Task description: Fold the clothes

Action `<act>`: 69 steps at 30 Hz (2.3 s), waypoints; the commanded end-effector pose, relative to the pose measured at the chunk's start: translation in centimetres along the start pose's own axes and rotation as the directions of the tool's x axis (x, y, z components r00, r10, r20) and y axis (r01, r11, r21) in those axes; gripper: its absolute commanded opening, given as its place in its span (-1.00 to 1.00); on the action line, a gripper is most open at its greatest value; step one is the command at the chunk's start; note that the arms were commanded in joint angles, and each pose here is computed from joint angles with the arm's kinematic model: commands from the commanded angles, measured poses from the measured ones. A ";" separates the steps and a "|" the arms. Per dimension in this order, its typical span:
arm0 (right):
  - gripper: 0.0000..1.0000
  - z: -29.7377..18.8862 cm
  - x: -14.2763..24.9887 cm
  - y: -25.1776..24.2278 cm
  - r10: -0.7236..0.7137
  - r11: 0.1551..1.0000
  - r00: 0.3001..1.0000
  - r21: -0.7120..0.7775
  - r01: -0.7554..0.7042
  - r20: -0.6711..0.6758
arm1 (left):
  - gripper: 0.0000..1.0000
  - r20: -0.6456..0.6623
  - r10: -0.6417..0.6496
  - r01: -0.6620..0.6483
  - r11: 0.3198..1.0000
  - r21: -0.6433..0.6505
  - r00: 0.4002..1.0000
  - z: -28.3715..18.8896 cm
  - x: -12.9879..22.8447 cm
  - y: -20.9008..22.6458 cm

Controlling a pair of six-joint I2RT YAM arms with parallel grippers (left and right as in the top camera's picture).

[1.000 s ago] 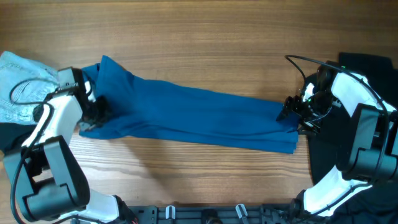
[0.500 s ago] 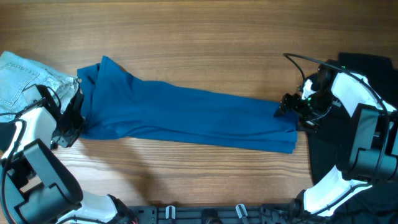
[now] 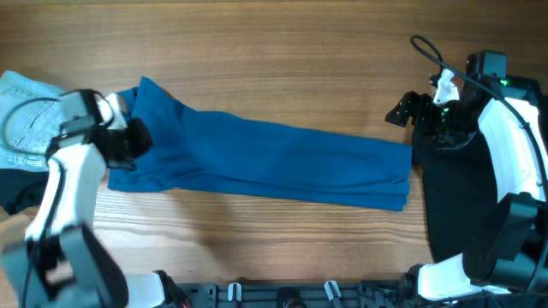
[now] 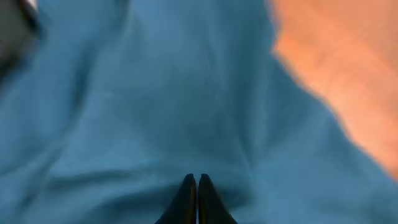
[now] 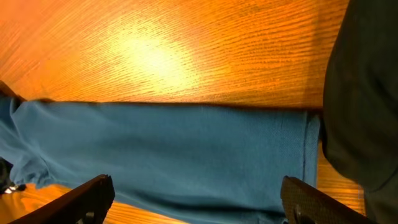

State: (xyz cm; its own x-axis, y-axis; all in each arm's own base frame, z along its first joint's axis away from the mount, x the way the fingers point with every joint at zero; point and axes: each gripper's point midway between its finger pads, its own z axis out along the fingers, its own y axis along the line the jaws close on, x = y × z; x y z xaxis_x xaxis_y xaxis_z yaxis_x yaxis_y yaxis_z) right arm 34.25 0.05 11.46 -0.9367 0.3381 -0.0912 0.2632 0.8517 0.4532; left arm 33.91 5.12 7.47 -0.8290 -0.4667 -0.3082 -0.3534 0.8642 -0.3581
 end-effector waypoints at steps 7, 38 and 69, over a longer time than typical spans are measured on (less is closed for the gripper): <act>0.94 -0.5 1.0 -0.9 0.050 0.998 0.998 0.050 -0.048 -0.035 | -0.92 -0.008 -0.411 0.349 0.783 -0.516 0.912 5.5 4.4 14.6; -0.82 12.0 14.1 -1.4 0.044 0.991 0.955 -0.109 -0.079 -0.292 | -0.84 0.213 -0.202 0.187 0.978 0.089 0.956 -5.7 -4.6 2.9; -0.85 11.9 6.8 19.1 -0.301 0.953 0.949 -0.007 0.302 -0.093 | -0.83 0.271 -0.179 0.158 0.983 0.096 0.946 -9.1 -4.1 1.7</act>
State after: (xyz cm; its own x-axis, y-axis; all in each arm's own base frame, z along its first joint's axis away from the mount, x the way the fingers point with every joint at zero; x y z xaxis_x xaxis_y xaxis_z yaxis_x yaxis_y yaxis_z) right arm 36.58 20.53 10.38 -0.9809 0.0443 -0.1895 -0.0334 0.9210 0.3882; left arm 32.79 10.39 15.63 -0.5951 -0.6672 -0.4480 -0.4651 0.7405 -0.4851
